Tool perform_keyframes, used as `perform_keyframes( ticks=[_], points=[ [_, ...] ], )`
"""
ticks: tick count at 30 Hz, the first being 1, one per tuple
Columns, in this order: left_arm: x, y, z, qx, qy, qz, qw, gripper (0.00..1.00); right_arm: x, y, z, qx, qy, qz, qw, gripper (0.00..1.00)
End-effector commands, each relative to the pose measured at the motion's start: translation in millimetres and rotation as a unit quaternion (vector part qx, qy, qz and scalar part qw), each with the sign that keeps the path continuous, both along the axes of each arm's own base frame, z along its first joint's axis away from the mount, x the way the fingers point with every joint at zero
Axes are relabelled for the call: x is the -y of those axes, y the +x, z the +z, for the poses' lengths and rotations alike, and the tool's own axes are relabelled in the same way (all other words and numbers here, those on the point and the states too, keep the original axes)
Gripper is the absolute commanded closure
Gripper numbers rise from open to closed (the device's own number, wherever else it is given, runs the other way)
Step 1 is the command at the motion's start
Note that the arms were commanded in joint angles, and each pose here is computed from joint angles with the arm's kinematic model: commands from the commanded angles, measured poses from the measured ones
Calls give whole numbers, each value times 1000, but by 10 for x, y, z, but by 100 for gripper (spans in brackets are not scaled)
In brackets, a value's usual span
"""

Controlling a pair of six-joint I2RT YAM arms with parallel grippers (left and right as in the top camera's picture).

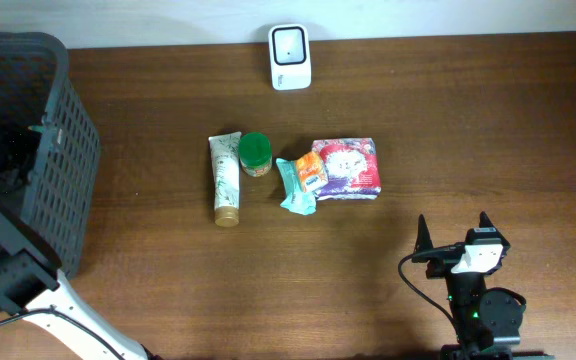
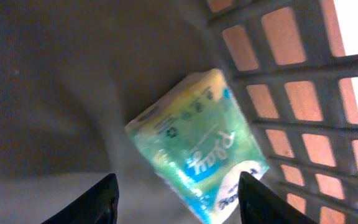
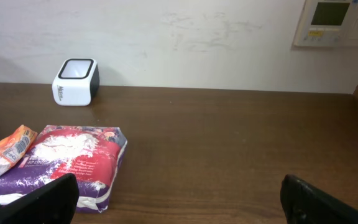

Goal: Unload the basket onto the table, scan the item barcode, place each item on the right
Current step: 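Grasp the small green-white tissue pack in the basket with the left gripper, then place the small tissue pack between the tube and the wipes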

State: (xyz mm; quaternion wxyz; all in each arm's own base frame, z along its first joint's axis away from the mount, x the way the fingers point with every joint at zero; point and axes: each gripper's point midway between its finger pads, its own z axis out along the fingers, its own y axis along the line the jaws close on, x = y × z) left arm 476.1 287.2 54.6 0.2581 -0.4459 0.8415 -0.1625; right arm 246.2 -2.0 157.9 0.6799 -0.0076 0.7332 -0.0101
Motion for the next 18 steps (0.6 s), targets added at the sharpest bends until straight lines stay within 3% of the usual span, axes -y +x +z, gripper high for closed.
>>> perform_keyframes(
  ticks=[1,4,8,10,12,13,16,18],
  points=[
    [137,95,28,13,-8,-13,1000,45,-8,-1,-29,-3,2,0,1000,1],
    [286,258,-82,16,2,-31,999,46,-8,-2,-30,-3,2,0,1000,1],
    [120,117,-401,-46,40,1,998,54,-8,-2,-30,-3,2,0,1000,1],
    [92,92,-414,-53,47,6,997,69,-8,-1,-29,-3,2,0,1000,1],
    [100,76,-426,-57,45,6,997,77,-8,-2,-30,-3,2,0,1000,1],
    [101,41,-440,-63,41,7,997,100,-8,-1,-29,-3,2,0,1000,1],
    [16,-104,-305,-71,33,20,997,100,-8,-1,-29,-3,2,0,1000,1],
    [-157,-341,148,-62,38,47,996,100,-8,-1,-29,-3,2,0,1000,1]
  ],
)
